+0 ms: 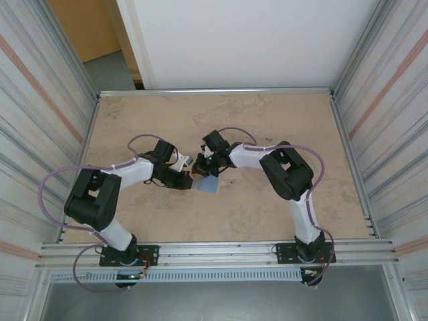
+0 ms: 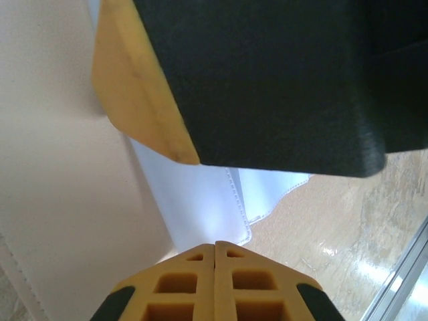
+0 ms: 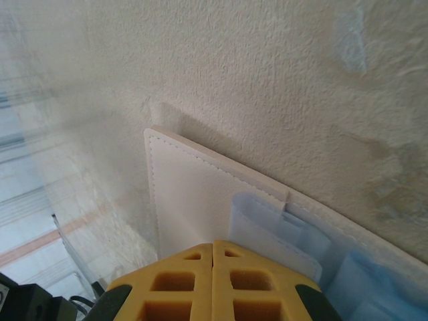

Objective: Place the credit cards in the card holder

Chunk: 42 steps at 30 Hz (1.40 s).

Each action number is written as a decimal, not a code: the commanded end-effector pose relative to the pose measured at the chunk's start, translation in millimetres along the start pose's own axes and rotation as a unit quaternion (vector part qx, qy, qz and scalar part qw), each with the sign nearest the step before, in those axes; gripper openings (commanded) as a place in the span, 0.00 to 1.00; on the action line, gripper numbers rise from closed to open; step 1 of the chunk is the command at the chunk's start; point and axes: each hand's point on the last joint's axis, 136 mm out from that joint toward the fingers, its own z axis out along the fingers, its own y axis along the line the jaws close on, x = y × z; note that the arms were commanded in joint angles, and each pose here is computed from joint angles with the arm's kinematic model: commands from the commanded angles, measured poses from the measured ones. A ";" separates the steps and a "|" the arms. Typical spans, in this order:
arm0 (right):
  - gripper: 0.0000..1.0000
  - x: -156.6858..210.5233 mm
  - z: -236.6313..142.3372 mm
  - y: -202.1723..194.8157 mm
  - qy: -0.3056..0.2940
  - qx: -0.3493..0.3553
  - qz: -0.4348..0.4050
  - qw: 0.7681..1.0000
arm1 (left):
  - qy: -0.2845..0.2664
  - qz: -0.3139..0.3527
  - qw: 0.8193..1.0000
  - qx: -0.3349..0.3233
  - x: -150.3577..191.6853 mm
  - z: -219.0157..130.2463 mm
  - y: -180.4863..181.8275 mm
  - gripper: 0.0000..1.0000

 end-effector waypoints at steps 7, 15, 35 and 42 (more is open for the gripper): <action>0.00 -8.2 -50.2 31.6 -0.037 -0.023 -0.020 0.999 | -0.002 -0.010 1.000 -0.013 -2.2 1.3 9.7 0.00; 0.00 -3.8 -69.3 -7.3 -0.057 0.025 0.002 0.998 | -0.003 -0.008 1.000 -0.013 -2.4 0.5 9.1 0.00; 0.00 13.1 0.8 8.4 0.012 0.027 -0.019 0.999 | -0.135 0.012 0.990 -0.025 -44.7 -84.7 2.7 0.13; 0.00 11.7 20.3 2.7 0.028 0.037 -0.014 0.999 | -0.140 0.011 0.989 -0.050 -43.7 -88.9 16.7 0.16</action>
